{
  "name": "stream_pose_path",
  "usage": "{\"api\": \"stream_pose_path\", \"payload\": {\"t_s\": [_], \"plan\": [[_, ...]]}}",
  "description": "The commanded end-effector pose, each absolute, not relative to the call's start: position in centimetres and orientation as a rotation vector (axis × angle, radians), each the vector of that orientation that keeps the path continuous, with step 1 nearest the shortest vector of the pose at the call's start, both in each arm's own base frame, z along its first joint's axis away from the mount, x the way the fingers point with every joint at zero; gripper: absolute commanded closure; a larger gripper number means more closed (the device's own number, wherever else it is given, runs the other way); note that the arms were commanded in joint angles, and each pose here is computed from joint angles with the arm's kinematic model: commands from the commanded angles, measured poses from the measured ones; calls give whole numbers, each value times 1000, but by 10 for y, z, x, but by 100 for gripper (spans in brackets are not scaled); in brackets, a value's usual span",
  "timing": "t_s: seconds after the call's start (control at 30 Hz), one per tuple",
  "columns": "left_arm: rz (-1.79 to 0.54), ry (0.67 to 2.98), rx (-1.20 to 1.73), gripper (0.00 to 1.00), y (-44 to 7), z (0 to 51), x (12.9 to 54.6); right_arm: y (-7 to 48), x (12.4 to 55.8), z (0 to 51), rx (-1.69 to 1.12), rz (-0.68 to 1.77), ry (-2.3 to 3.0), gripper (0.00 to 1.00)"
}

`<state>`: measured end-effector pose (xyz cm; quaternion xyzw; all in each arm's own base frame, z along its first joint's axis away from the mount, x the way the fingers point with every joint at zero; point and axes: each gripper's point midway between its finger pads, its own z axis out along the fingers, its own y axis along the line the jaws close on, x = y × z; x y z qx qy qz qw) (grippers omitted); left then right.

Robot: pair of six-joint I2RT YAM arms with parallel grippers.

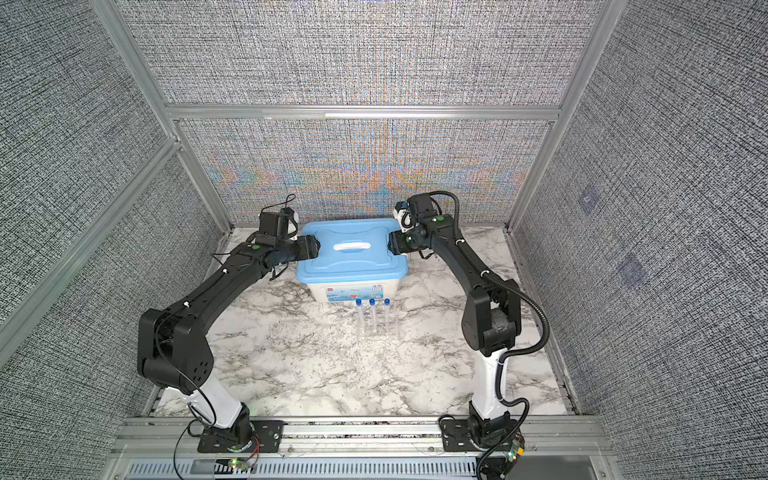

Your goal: Organize the chemistry lab equipment

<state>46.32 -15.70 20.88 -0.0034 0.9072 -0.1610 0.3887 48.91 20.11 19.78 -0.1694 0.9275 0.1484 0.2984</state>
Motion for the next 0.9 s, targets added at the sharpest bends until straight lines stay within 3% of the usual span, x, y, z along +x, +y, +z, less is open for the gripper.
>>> {"api": "stream_pose_path", "payload": {"t_s": [0.0, 0.13, 0.23, 0.33, 0.6, 0.77, 0.87], "plan": [[-381, 2253, -56, 18, -146, 228, 467, 196, 488, 207, -410, 385, 2457, 32], [-346, 2199, -91, 14, -133, 250, 464, 191, 490, 223, -364, 375, 2412, 28], [-309, 2152, -132, 10, -121, 270, 457, 185, 489, 244, -320, 378, 2368, 2], [-277, 2099, -155, 1, -110, 288, 445, 177, 485, 271, -270, 365, 2294, 1], [-43, 2021, -370, 1, -48, 283, 393, 118, 442, 319, -74, 190, 1959, 1], [13, 1916, -413, 1, -25, 262, 359, 69, 408, 314, 3, -2, 1796, 1], [79, 1879, -390, 1, -13, 245, 344, 46, 386, 280, 55, -62, 1811, 1]]}}
